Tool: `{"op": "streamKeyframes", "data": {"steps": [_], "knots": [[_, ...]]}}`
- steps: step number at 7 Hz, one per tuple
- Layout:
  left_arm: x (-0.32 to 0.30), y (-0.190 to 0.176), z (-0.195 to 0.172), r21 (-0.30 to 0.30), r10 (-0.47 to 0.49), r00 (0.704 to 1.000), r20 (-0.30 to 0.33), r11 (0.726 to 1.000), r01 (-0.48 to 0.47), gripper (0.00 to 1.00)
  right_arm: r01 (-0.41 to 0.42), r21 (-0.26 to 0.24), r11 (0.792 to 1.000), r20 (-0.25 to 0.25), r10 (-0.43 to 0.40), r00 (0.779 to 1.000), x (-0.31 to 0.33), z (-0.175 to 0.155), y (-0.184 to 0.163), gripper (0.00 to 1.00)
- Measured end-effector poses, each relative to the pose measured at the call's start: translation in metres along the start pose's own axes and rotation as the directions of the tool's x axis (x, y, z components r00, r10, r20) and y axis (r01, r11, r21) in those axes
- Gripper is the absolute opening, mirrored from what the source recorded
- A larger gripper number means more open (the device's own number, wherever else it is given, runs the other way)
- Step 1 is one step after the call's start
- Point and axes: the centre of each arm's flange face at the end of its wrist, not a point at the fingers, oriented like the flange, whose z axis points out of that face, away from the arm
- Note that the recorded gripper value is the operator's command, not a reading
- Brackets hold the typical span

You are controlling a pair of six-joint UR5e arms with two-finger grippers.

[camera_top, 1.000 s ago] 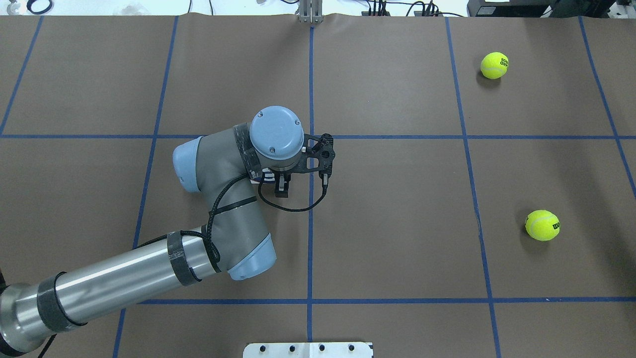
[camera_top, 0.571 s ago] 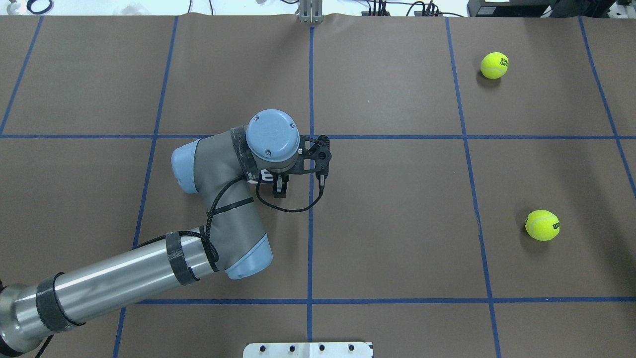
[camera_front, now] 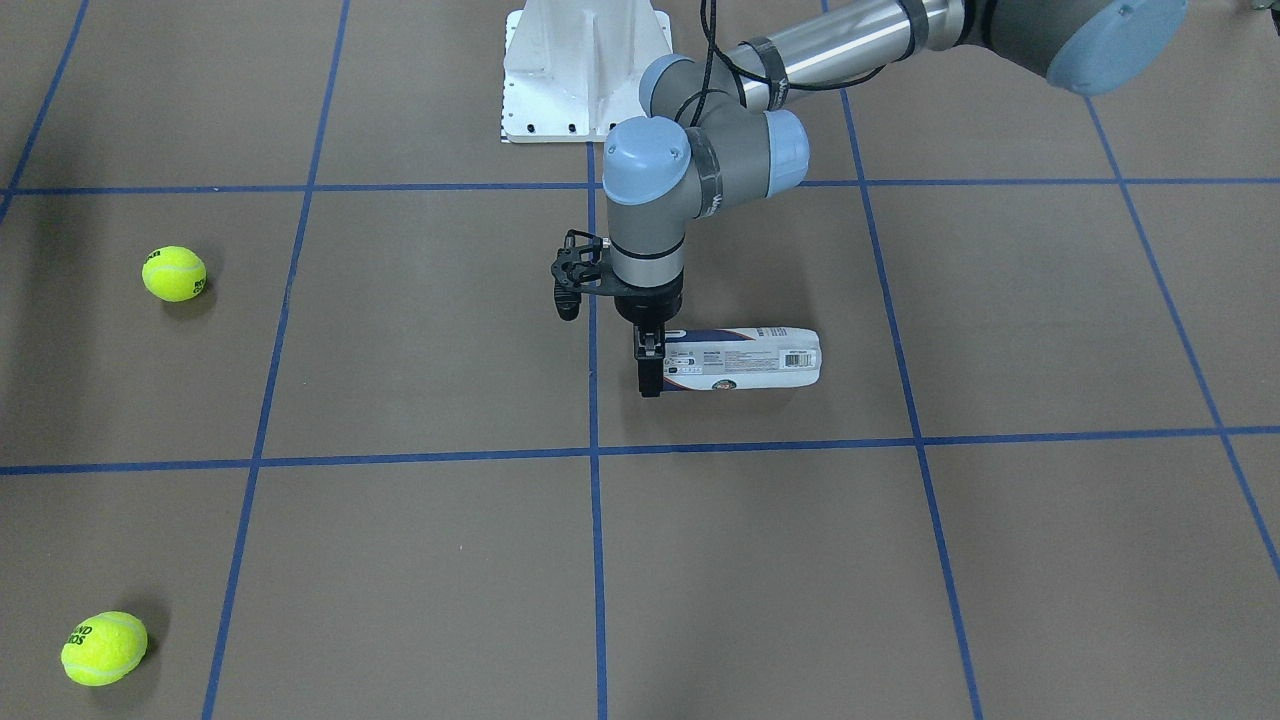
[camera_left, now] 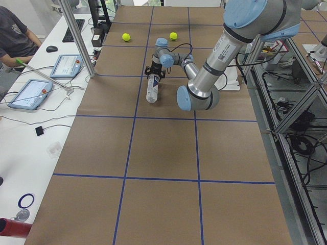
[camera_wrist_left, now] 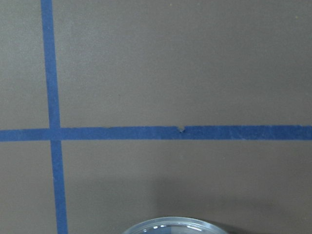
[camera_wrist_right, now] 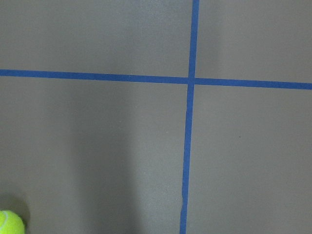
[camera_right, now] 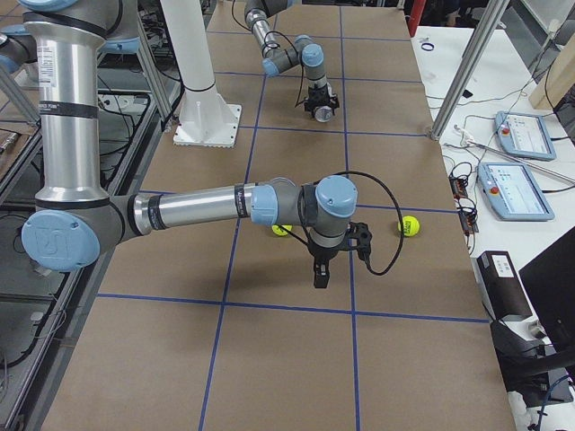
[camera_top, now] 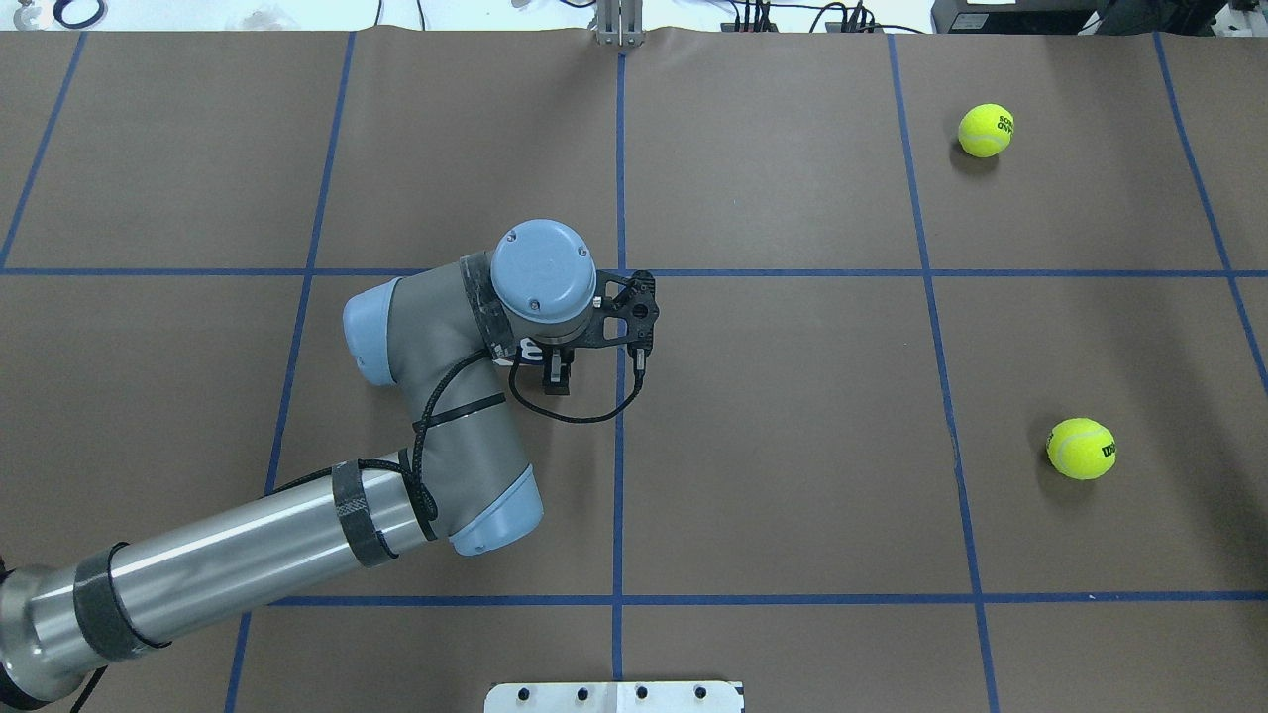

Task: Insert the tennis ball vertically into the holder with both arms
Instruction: 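Lower the left gripper and close it around the can's body, then lift and rotate the can upright with the left gripper, open end up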

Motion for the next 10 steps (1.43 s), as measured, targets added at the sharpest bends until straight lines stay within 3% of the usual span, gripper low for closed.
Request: {"op": "streamKeyframes", "data": {"steps": [2, 4, 7, 8, 10], "knots": [[-0.001, -0.002, 0.007, 0.032, -0.007, 1.000, 0.012, 0.999, 0.007, 0.99, 0.000, 0.000, 1.000, 0.000, 0.000, 1.000, 0.000, 0.000, 0.000, 0.99], [-0.001, -0.002, 0.011, 0.048, -0.007, 1.000, 0.019, 0.999, 0.006, 0.84, 0.000, 0.001, 1.000, 0.001, 0.000, 1.000, -0.001, 0.000, -0.001, 0.99], [-0.006, 0.000, 0.008, 0.047, -0.008, 1.000, 0.027, 0.999, 0.006, 0.80, 0.002, 0.002, 1.000, 0.000, -0.002, 1.000, -0.001, -0.001, -0.001, 0.99], [-0.011, -0.001, -0.006, 0.068, -0.012, 0.999, 0.042, 0.998, 0.009, 0.80, 0.003, 0.002, 1.000, 0.000, -0.003, 1.000, -0.001, -0.001, -0.001, 0.99], [-0.028, -0.001, -0.069, 0.173, -0.069, 0.993, 0.100, 0.984, 0.051, 0.79, 0.004, 0.004, 1.000, 0.001, -0.004, 1.000, -0.002, -0.002, -0.001, 0.99]]}}
